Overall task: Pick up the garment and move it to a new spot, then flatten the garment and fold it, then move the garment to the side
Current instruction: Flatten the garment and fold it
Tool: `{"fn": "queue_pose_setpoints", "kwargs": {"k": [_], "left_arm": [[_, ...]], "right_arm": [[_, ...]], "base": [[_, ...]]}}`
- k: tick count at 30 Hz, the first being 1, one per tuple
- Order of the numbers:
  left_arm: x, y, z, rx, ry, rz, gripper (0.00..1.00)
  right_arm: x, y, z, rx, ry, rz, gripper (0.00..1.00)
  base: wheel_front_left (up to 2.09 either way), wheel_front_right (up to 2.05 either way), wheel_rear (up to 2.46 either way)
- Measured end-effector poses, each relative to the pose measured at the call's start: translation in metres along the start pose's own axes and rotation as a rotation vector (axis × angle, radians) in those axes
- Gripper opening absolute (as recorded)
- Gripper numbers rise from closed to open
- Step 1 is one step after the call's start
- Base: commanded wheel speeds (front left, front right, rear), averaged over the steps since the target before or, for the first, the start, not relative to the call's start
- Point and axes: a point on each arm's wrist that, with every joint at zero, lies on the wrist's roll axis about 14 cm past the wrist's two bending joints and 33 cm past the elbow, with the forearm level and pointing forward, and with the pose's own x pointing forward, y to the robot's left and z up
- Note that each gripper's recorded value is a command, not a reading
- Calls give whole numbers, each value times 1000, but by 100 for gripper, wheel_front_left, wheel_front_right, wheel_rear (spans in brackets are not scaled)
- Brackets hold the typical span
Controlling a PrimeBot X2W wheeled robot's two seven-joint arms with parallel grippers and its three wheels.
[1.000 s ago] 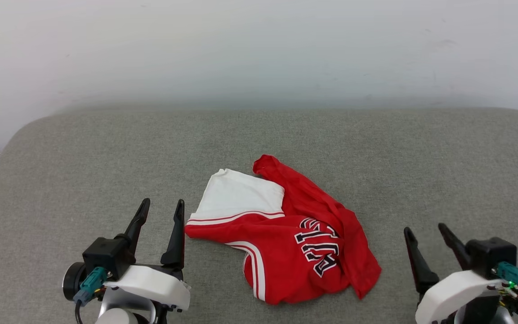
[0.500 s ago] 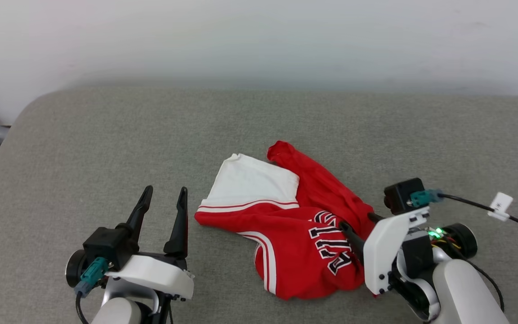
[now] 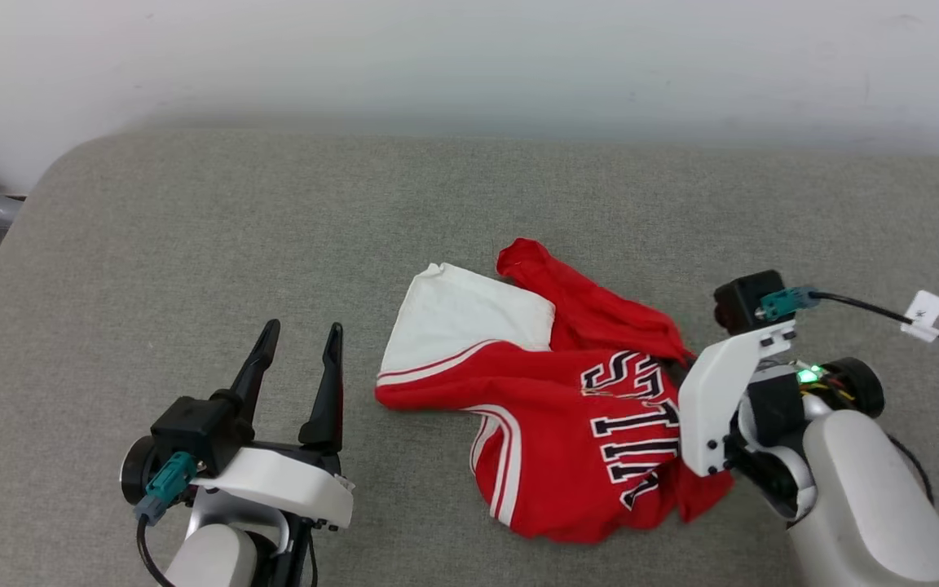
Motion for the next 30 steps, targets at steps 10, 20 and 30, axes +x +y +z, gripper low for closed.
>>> {"fn": "queue_pose_setpoints", "kwargs": {"k": [10,20,30], "left_arm": [[2,-8,0,-13,-4,-18,100],[-1,-9,-4,-16,8,-19,100],[-8,-9,-6,-13,16,-19,100]], "right_arm": [[-25,-88,-5,183,-73,-219,0],[-42,-124,-107,457,50,-354,26],[-56,-125,-101,504,-200,-401,100]], "base": [[0,0,0],[0,0,0],[0,0,0]]}}
